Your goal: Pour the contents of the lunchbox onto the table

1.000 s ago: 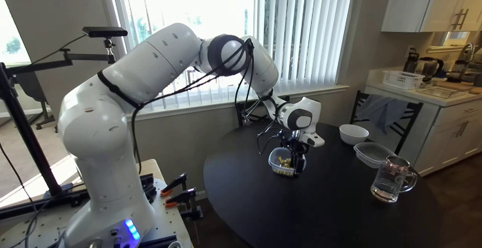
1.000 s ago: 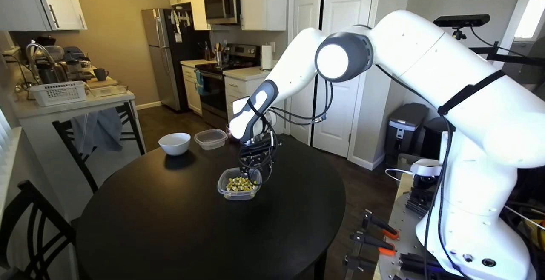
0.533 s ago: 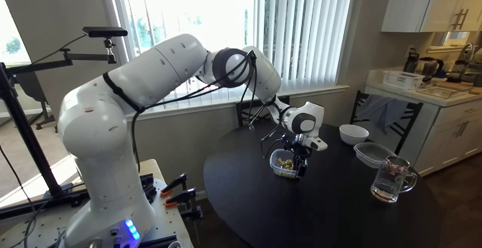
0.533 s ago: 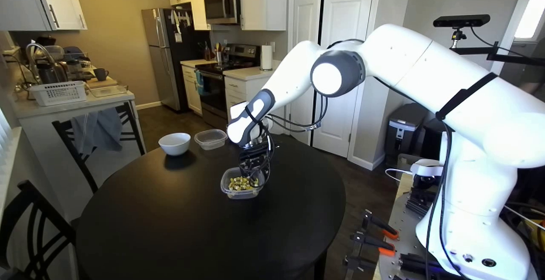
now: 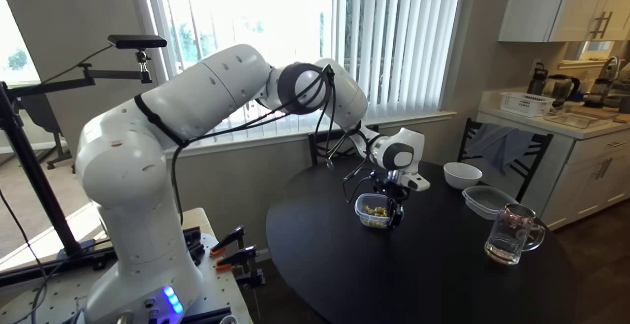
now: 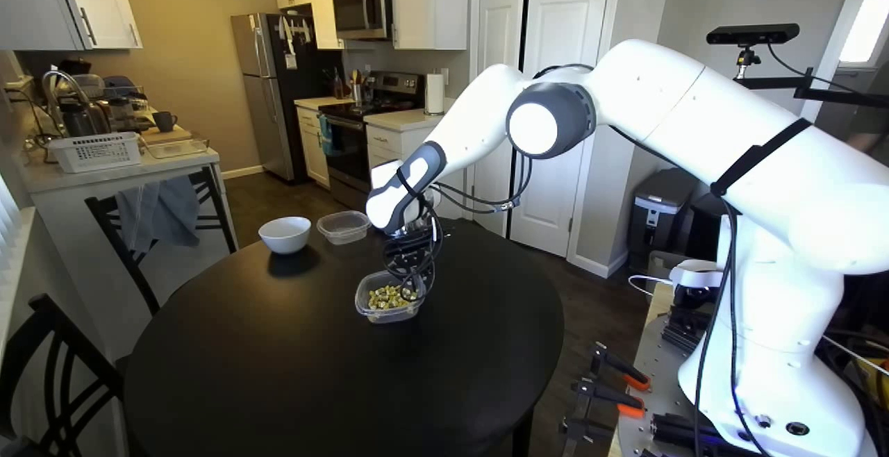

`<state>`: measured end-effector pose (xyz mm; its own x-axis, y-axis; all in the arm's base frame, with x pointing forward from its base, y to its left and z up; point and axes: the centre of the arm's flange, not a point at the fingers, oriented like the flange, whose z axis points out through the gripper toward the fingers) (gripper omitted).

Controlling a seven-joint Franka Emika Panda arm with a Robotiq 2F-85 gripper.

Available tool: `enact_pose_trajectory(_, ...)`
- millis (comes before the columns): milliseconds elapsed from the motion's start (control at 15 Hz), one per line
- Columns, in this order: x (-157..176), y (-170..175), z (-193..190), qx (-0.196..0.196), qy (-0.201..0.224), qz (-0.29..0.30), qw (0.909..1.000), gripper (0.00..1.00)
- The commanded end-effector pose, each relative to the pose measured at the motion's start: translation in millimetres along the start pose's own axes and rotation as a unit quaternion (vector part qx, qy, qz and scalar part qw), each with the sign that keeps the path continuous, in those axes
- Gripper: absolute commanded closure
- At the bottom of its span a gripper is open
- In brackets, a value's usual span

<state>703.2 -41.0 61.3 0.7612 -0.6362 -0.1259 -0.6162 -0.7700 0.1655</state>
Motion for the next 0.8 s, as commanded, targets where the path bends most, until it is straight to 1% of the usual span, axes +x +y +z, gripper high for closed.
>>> enact_pose_trajectory(0,-4.5,2.3,-4.2,-0.012,0.004,-0.006,0.9999,0.60)
enact_pose_trajectory(67,-4.6,2.6,-3.7,-0.013,0.004,-0.006,0.9999,0.56)
enact_pose_trajectory(133,-4.3,3.0,-3.3,-0.014,0.005,-0.007,0.9999,0.49)
enact_pose_trajectory(267,-4.0,3.3,-2.9,-0.017,0.006,-0.007,0.9998,0.38)
enact_pose_trajectory(467,-4.4,3.2,-3.5,-0.017,0.008,-0.009,0.9998,0.18)
enact_pose_trajectory(533,-4.5,3.2,-4.0,-0.016,0.008,-0.011,0.9998,0.23)
enact_pose_trajectory(600,-4.7,3.0,-4.2,-0.014,0.010,-0.011,0.9998,0.56)
enact_pose_trajectory(667,-5.4,3.0,-5.2,-0.013,0.010,-0.011,0.9998,0.53)
enact_pose_trajectory(733,-6.2,2.7,-6.4,-0.012,0.010,-0.011,0.9998,0.54)
